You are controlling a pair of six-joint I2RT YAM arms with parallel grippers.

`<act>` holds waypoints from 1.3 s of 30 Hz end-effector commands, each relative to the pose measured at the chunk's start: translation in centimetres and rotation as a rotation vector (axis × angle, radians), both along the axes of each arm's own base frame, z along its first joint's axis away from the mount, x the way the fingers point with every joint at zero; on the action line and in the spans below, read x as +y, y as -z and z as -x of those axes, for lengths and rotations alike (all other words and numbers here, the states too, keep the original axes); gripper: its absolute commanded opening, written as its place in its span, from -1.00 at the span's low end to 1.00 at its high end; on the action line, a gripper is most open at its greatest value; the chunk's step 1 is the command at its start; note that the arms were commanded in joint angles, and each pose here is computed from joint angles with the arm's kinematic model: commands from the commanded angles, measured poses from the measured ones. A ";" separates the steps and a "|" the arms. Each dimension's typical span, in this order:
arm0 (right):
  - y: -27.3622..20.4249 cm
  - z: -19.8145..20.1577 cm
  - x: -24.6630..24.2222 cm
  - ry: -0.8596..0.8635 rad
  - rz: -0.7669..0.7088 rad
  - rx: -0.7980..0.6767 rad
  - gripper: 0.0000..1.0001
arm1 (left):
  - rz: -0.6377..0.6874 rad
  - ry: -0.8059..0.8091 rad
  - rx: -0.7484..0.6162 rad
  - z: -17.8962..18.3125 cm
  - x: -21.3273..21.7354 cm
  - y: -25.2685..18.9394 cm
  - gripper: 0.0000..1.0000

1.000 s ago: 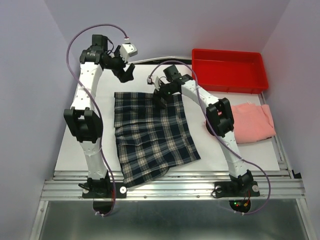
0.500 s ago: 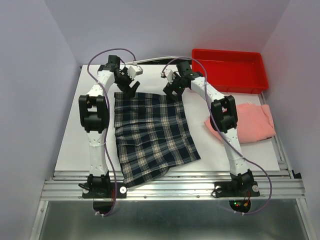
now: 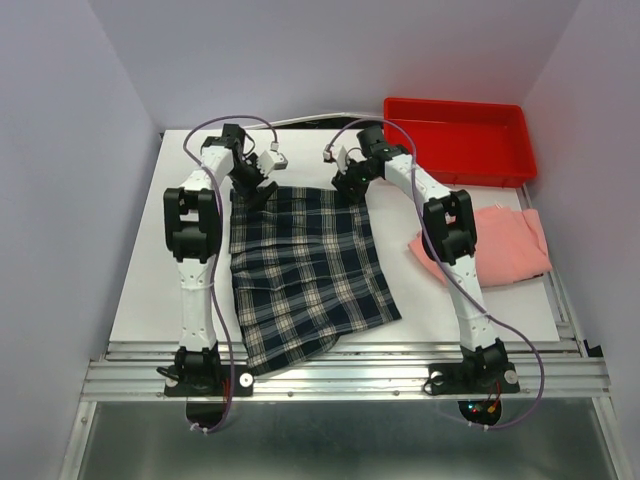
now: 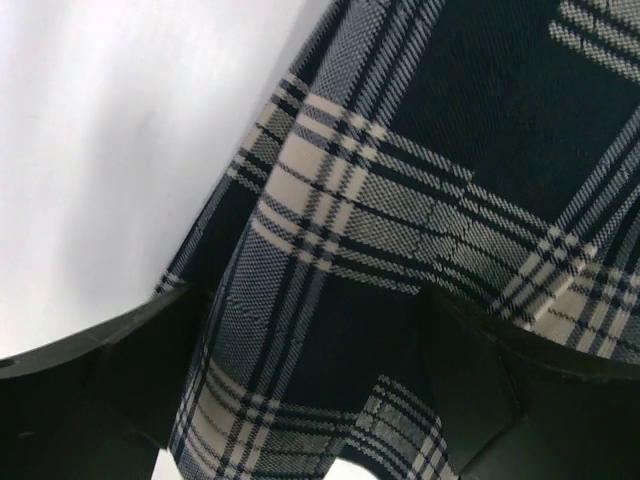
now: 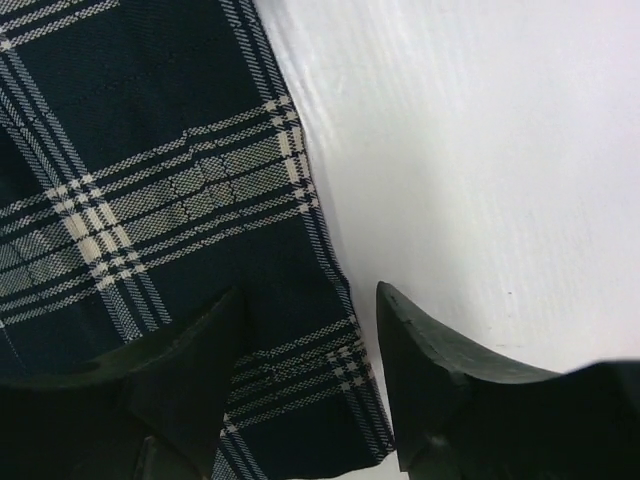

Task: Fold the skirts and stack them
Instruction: Fold the skirt

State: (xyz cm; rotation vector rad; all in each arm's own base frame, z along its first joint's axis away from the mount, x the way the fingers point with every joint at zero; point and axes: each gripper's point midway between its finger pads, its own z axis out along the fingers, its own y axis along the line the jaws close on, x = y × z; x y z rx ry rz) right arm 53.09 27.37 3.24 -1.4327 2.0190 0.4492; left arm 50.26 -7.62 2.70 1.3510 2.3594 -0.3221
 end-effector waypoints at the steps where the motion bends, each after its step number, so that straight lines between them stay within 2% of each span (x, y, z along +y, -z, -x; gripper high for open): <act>1: 2.9 5.0 -1.3 -0.093 0.083 0.190 0.15 | -0.060 0.028 0.152 3.8 1.5 2.2 0.95; 2: 2.9 5.3 -1.4 -0.094 0.086 0.204 -0.06 | -0.064 0.029 0.167 4.6 1.7 2.4 0.88; 4: 3.0 5.9 -1.5 -0.097 0.091 0.229 -0.32 | -0.075 0.031 0.158 4.8 1.9 2.5 0.69; 5: 3.1 6.0 -1.6 -0.096 0.093 0.236 -0.65 | -0.072 0.026 0.158 5.0 1.9 2.3 0.34; 6: 2.9 5.9 -1.6 -0.085 0.096 0.233 -0.83 | -0.069 0.019 0.153 4.8 1.8 2.2 0.14; 7: 2.8 5.8 -1.2 -0.053 0.098 0.233 -0.98 | -0.062 0.008 0.138 4.4 1.7 1.9 -0.16; 11: 0.5 1.1 -0.3 0.112 0.043 0.088 -0.99 | -0.050 -0.123 0.015 -0.4 2.2 -1.0 -1.00; 15: -3.6 -5.3 0.2 0.266 -0.024 -0.158 -0.99 | -0.039 -0.304 -0.236 -8.0 4.0 -6.9 -1.00; 18: -7.9 -9.2 -0.5 0.386 -0.090 -0.319 -0.99 | -0.053 -0.385 -0.445 -11.6 5.3 -11.6 -1.00; 20: -10.4 -10.7 -0.9 0.440 -0.116 -0.403 -0.99 | -0.041 -0.416 -0.550 -12.2 5.9 -15.5 -1.00; 21: -11.5 -11.2 -1.0 0.457 -0.130 -0.437 -0.99 | -0.040 -0.431 -0.560 -12.0 6.3 -15.5 -1.00; 24: -16.3 -12.5 -1.7 0.489 -0.189 -0.557 -0.99 | 0.011 -0.469 -0.685 -12.3 6.9 -20.5 -1.00; 26: -19.3 -12.1 -1.7 0.489 -0.225 -0.598 -0.99 | 0.036 -0.477 -0.717 -11.9 7.1 -22.7 -1.00; 28: -19.6 -11.3 -1.7 0.476 -0.238 -0.594 -0.99 | 0.069 -0.455 -0.747 -10.7 6.6 -25.3 -1.00; 29: -22.0 -10.3 -1.5 0.452 -0.273 -0.609 -0.99 | 0.070 -0.442 -0.758 -10.3 6.5 -26.0 -1.00; 30: -22.2 -9.6 -1.4 0.438 -0.278 -0.601 -0.99 | 0.071 -0.425 -0.764 -9.1 6.3 -26.9 -1.00; 31: -22.5 -9.0 -1.4 0.422 -0.287 -0.599 -0.99 | 0.081 -0.390 -0.745 -8.1 5.8 -26.8 -1.00; 32: -20.1 -7.8 -1.3 0.376 -0.259 -0.554 -0.99 | 0.079 -0.360 -0.735 -7.2 5.5 -26.8 -1.00; 33: -22.1 -6.7 -1.5 0.360 -0.274 -0.587 -0.99 | 0.082 -0.310 -0.694 -5.2 4.9 -26.0 -1.00; 34: -21.8 -6.0 -1.8 0.353 -0.266 -0.589 -0.99 | 0.077 -0.290 -0.675 -4.2 4.8 -25.5 -1.00; 35: -20.6 -4.3 -1.9 0.328 -0.238 -0.578 -0.99 | 0.064 -0.280 -0.632 -2.0 4.8 -24.1 -1.00; 38: -19.7 -2.1 -2.3 0.270 -0.225 -0.583 -0.99 | 0.037 -0.238 -0.594 1.2 4.6 -21.7 -1.00; 39: -19.5 -0.6 -2.2 0.249 -0.231 -0.590 -0.99 | 0.012 -0.216 -0.581 3.5 4.6 -20.1 -1.00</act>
